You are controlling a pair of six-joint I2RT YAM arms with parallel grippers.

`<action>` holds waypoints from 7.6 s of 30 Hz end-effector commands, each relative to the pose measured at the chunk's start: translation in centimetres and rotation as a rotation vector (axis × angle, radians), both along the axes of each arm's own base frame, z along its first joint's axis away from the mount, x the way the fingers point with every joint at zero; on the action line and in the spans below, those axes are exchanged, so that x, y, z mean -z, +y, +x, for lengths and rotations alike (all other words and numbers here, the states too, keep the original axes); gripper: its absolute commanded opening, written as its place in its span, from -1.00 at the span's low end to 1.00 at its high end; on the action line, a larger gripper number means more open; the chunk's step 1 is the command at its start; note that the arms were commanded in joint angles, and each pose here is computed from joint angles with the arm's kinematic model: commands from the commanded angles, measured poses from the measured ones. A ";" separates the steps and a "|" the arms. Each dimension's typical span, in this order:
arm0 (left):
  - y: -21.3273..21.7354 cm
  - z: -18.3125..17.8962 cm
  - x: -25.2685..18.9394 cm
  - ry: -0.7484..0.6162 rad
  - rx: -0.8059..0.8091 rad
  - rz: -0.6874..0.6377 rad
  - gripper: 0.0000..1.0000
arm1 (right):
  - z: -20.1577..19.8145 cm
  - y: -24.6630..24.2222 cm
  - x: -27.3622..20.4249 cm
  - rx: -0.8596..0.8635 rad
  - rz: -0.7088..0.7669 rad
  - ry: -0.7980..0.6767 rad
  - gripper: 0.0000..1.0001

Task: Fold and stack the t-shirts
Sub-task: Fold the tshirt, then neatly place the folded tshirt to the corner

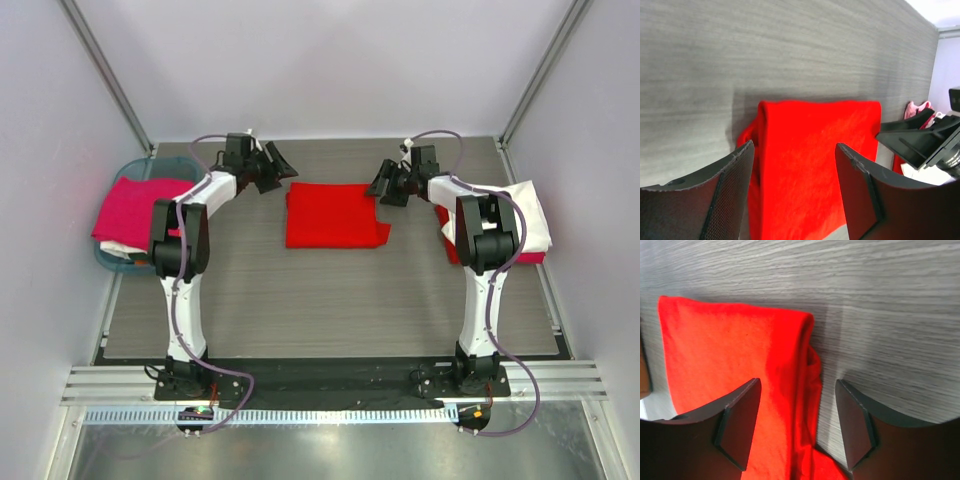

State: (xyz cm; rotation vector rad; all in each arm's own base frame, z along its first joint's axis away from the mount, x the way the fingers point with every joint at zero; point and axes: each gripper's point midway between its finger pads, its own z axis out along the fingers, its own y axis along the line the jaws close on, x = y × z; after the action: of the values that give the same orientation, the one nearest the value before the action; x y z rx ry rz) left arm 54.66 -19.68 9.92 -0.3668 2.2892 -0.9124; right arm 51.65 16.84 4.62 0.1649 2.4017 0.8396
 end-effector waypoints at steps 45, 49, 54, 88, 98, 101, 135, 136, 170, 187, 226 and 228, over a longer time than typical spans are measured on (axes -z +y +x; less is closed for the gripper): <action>-3.9 0.6 3.3 -0.051 -0.062 0.033 -0.89 | 3.5 2.1 -1.3 0.056 -0.016 -0.042 -0.97; -4.0 0.8 -1.2 -0.149 -0.071 0.014 -0.99 | 4.0 0.9 -5.1 0.126 -0.053 -0.141 -0.97; -3.9 -0.6 -6.0 -0.233 -0.073 -0.014 -1.00 | 2.9 0.0 -10.2 0.146 -0.061 -0.237 -0.98; -40.5 -24.4 -20.8 -0.585 0.331 -0.329 -0.99 | -19.6 -40.3 -23.5 1.213 -0.211 -0.205 -0.98; -43.7 -21.2 -20.6 -0.622 0.302 -0.392 -0.99 | -18.5 -44.2 -23.9 1.271 -0.285 -0.190 -0.98; -43.7 -20.1 -21.3 -0.616 0.287 -0.430 -1.00 | -17.7 -44.7 -23.5 1.263 -0.278 -0.178 -0.97; -42.5 -13.6 -17.9 -0.577 0.179 -0.519 -0.99 | -10.7 -46.1 -18.8 1.183 -0.177 -0.139 -0.98; -42.3 -13.2 -17.8 -0.571 0.172 -0.530 -0.99 | -10.4 -46.0 -18.5 1.177 -0.181 -0.134 -0.98; -33.5 -6.5 -17.7 -0.641 0.048 -0.437 0.31 | -4.3 -41.7 -20.4 0.985 -0.512 -0.216 0.20; -12.9 -15.3 -15.6 -0.432 -0.085 -0.017 0.42 | -12.3 -23.1 -21.3 0.614 -0.440 -0.308 0.00; -0.6 -26.8 -5.8 -0.279 -0.108 0.175 0.45 | -22.3 -28.2 -10.3 0.975 -0.475 -0.060 -0.98; -0.4 -26.9 -6.1 -0.285 -0.113 0.181 0.46 | -21.4 -27.1 -10.9 0.918 -0.422 -0.080 -0.97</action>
State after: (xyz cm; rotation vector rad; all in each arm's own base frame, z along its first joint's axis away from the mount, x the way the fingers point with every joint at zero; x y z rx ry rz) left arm 27.54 -20.89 15.13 -0.2734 2.0791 -0.6846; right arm 28.82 -11.26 13.53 0.9885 2.0388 -0.1796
